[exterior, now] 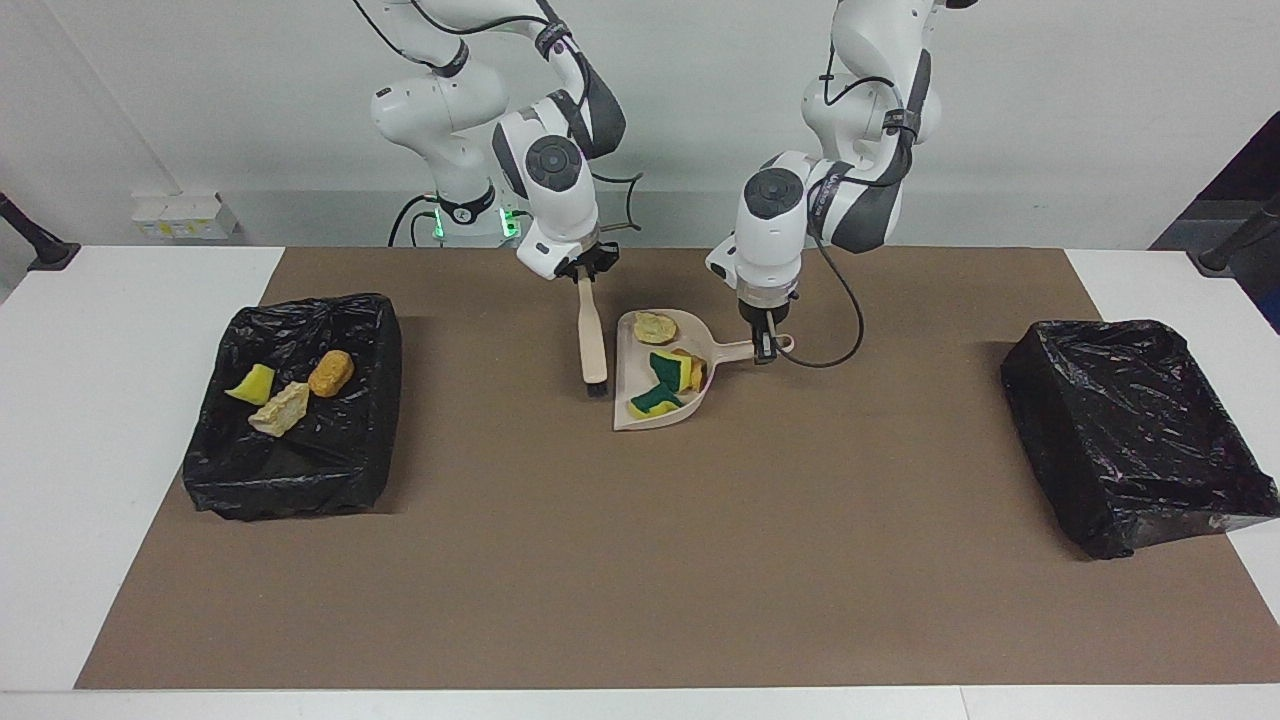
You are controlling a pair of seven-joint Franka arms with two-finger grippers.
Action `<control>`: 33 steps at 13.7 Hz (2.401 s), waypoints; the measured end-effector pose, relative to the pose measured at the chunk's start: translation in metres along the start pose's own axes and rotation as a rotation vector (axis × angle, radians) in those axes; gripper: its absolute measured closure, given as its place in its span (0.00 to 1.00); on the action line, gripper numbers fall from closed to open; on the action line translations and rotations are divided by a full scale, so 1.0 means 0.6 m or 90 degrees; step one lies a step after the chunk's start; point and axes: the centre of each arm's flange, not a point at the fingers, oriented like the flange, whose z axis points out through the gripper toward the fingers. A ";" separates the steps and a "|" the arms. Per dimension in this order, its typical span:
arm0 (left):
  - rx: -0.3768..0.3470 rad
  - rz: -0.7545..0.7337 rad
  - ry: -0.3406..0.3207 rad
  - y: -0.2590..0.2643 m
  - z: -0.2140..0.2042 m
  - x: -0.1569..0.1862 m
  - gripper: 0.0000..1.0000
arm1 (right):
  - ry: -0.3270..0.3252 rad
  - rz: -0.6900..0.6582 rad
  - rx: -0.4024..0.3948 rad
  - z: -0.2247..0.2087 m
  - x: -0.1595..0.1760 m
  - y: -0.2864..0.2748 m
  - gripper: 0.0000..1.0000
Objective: Sweep and dump trash in bin
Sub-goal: 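Carry the loaded dustpan over the nearby black bag with the left gripper, then tilt the dustpan to dump debris into the bag with the left gripper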
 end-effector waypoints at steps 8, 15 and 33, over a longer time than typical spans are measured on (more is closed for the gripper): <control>0.038 0.055 0.090 -0.049 -0.142 -0.326 0.67 | 0.053 0.038 -0.010 -0.037 -0.080 -0.152 0.74; 0.126 0.064 0.143 -0.042 -0.187 -0.707 0.67 | 0.074 0.070 0.018 0.062 -0.104 -0.359 0.74; 0.064 -0.059 -0.211 -0.055 -0.275 -1.093 0.67 | 0.076 0.039 -0.026 -0.015 -0.031 -0.374 0.00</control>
